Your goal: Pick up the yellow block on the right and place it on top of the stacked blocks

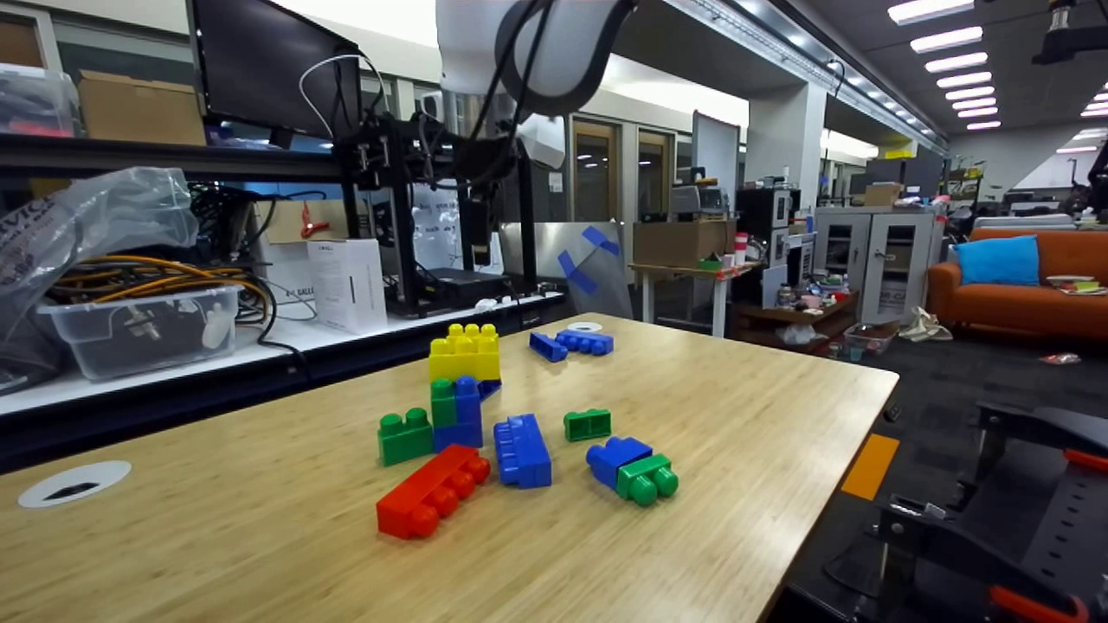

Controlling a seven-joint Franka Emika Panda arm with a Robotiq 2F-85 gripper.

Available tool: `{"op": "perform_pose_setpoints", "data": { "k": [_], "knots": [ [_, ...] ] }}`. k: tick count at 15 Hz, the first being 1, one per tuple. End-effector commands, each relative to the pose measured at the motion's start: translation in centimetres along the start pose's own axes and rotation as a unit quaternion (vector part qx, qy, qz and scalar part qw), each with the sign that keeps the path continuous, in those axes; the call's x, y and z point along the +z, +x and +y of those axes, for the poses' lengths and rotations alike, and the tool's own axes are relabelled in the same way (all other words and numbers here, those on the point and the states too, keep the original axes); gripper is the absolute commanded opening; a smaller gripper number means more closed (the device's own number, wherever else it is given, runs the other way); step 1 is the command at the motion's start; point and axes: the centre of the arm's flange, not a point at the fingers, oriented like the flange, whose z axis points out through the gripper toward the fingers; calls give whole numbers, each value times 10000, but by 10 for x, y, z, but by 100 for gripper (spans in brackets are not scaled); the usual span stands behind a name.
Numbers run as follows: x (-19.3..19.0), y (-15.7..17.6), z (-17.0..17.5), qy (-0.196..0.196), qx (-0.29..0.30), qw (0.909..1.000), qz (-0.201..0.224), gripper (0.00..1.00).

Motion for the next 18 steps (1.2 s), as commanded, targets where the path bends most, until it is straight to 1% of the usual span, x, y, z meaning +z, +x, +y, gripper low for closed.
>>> {"op": "perform_pose_setpoints", "data": {
  "k": [1, 5, 6, 15, 18],
  "knots": [
    [14, 17, 12, 80, 97, 9997, -221, 100],
    [26, 28, 13, 174, 387, 9985, -358, 100],
    [20, 17, 7, 127, 304, 9992, -217, 100],
    [22, 19, 7, 109, 300, 9992, -224, 100],
    [20, 15, 14, 259, 527, 9982, -89, 100]
  ]
}}
